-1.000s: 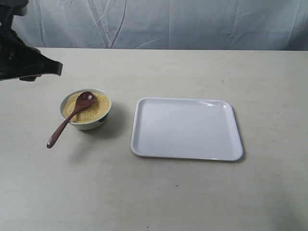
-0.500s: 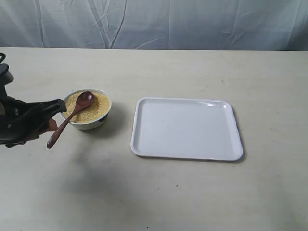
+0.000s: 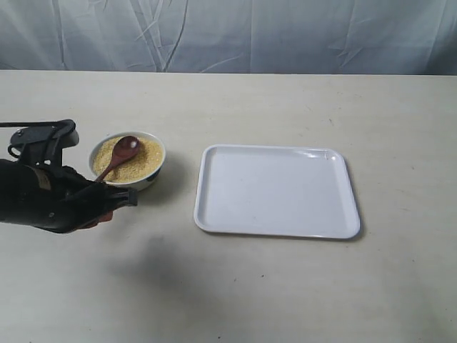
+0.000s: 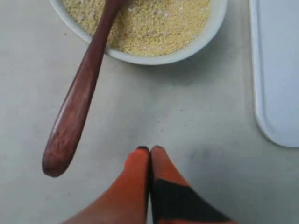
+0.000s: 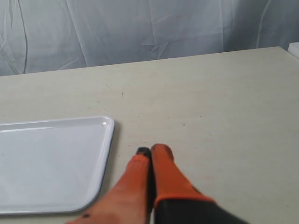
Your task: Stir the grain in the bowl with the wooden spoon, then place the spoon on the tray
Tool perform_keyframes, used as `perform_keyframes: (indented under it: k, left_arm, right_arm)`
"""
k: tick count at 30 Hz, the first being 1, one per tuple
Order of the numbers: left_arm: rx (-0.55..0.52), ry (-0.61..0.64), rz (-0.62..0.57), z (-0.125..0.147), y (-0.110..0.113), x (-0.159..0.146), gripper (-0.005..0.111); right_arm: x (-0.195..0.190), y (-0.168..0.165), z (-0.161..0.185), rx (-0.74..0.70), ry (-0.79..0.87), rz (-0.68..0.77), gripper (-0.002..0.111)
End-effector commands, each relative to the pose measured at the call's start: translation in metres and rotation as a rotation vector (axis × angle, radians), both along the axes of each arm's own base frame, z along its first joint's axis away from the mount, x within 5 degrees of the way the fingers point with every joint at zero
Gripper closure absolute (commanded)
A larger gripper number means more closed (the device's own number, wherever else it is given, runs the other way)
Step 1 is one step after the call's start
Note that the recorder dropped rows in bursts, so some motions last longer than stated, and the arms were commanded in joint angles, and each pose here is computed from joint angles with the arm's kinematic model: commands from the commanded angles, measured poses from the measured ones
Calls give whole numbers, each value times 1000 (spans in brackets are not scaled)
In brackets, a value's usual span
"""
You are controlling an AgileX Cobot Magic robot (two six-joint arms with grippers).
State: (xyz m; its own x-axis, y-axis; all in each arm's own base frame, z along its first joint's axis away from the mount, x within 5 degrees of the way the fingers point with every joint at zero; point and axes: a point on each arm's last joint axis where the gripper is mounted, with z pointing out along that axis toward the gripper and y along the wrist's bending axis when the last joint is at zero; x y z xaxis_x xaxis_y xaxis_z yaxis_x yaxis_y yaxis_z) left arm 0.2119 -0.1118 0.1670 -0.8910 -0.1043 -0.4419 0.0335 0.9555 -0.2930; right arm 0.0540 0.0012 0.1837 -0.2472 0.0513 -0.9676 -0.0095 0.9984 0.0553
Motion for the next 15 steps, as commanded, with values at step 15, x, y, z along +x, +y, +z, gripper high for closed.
perform_keyframes:
  k: [15]
  left_arm:
    - [175, -133, -242, -10, -1, 9, 107]
  right_arm:
    - [0, 0, 0, -1, -10, -2, 108]
